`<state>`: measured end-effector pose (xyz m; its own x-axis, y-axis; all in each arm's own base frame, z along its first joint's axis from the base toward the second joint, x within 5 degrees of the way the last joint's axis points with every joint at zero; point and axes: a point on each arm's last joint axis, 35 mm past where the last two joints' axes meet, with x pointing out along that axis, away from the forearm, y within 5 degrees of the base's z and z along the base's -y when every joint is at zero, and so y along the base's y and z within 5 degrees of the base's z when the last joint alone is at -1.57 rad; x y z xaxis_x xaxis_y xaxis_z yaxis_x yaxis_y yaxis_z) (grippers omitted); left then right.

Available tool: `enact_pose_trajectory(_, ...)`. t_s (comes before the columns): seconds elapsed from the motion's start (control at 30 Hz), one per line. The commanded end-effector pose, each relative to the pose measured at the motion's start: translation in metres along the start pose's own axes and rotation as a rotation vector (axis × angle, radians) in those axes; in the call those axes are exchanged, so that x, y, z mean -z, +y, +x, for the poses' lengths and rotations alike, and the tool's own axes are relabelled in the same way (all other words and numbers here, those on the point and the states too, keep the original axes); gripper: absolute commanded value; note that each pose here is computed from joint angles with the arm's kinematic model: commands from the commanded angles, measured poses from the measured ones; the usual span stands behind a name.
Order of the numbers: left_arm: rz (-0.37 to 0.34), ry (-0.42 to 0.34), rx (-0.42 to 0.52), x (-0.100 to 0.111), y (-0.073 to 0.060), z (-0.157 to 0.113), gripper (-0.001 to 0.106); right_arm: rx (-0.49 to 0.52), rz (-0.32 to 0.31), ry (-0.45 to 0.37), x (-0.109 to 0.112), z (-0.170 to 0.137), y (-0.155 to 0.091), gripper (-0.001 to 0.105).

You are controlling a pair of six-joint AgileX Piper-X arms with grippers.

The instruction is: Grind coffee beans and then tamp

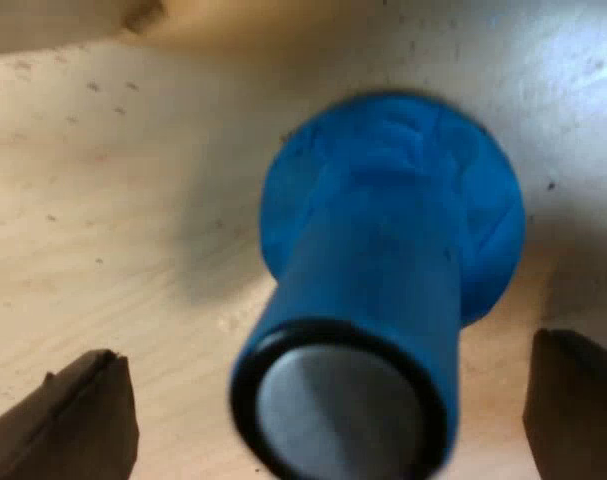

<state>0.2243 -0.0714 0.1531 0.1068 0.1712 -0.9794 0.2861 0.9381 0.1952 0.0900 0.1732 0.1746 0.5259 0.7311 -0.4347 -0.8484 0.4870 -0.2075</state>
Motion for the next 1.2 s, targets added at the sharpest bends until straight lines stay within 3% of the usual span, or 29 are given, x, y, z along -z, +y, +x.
enact_pose_trajectory(0.03, -0.034, -0.108, 0.056, 0.010, 0.005, -0.034, 0.079, 0.001, 0.007, -0.032, -0.010, 0.001, -0.001, 0.066)
enact_pose_trajectory(0.17, -0.042, -0.175, 0.100, 0.023, 0.009, -0.059, 0.079, 0.002, 0.009, -0.041, -0.025, 0.002, -0.003, 0.066)
enact_pose_trajectory(0.43, -0.070, -0.350, 0.112, 0.059, 0.020, -0.109, 0.079, -0.016, -0.010, 0.077, -0.059, 0.002, -0.008, 0.066)
enact_pose_trajectory(0.7, -0.139, -0.648, 0.148, 0.099, 0.034, -0.173, 0.079, -0.030, -0.021, 0.167, -0.108, -0.012, -0.018, 0.066)
enact_pose_trajectory(0.8, -0.153, -0.789, 0.167, 0.114, 0.040, -0.206, 0.079, -0.031, 0.029, 0.213, -0.131, -0.025, -0.024, 0.066)
enact_pose_trajectory(0.97, -0.167, -0.888, 0.184, 0.123, 0.046, -0.234, 0.079, -0.024, 0.032, 0.244, -0.153, -0.039, -0.031, 0.066)
enact_pose_trajectory(1.0, -0.171, -0.932, 0.214, 0.124, 0.048, -0.248, 0.079, 0.004, 0.066, 0.261, -0.164, -0.048, -0.040, 0.066)
enact_pose_trajectory(1.03, -0.184, -0.951, 0.229, 0.124, 0.049, -0.255, 0.079, 0.007, 0.069, 0.263, -0.165, -0.049, -0.041, 0.066)
enact_pose_trajectory(1.07, -0.197, -0.962, 0.236, 0.123, 0.050, -0.262, 0.079, 0.052, 0.116, 0.282, -0.171, -0.055, -0.055, 0.066)
enact_pose_trajectory(1.2, -0.224, -0.980, 0.236, 0.116, 0.055, -0.277, 0.079, 0.167, 0.204, 0.317, -0.177, -0.074, -0.093, 0.066)
